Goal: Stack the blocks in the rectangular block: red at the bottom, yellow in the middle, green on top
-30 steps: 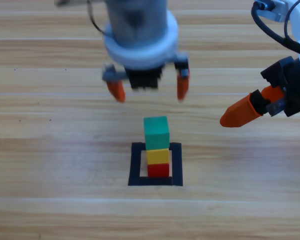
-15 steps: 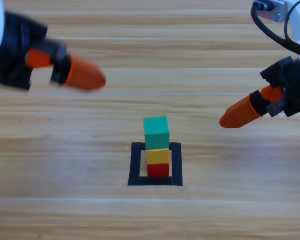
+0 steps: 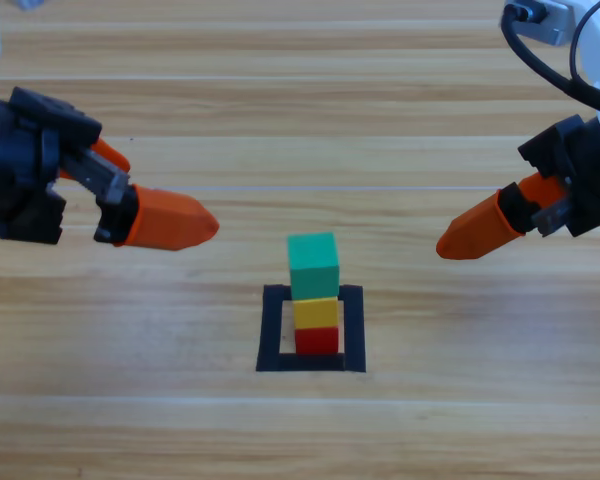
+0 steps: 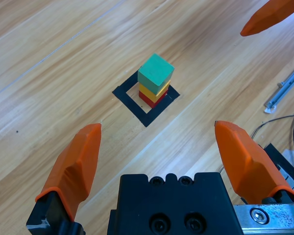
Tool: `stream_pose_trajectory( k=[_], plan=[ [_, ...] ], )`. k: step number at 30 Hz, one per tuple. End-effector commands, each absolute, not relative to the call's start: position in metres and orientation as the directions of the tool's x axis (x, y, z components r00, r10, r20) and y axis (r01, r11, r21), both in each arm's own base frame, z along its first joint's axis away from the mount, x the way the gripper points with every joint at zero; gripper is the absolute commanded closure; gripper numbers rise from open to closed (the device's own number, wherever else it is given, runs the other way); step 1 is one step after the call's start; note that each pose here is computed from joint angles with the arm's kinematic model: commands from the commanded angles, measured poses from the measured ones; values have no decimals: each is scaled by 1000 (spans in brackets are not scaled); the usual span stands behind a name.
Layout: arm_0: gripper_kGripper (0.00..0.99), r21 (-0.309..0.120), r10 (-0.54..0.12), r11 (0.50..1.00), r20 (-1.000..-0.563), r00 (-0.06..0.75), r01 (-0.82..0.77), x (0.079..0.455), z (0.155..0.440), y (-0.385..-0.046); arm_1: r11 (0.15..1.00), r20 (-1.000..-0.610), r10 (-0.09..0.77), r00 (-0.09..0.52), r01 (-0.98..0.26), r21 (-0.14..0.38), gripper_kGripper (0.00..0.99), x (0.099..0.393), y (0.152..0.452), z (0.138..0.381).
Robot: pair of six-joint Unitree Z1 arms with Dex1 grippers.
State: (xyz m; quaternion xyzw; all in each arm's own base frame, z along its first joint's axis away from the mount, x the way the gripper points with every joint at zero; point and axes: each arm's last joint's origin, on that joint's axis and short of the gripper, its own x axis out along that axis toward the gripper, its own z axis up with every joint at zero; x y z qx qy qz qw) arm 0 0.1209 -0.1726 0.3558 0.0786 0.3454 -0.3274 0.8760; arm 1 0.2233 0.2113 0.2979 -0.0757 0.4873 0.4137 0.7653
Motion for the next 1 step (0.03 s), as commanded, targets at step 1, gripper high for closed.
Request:
stream_pose_trajectory(
  k=[1],
  plan=[
    [0, -93, -540, 755, -650, 535, 649, 113, 354, -169, 658, -816, 548, 184, -698, 284, 1, 222, 202, 296]
  ],
)
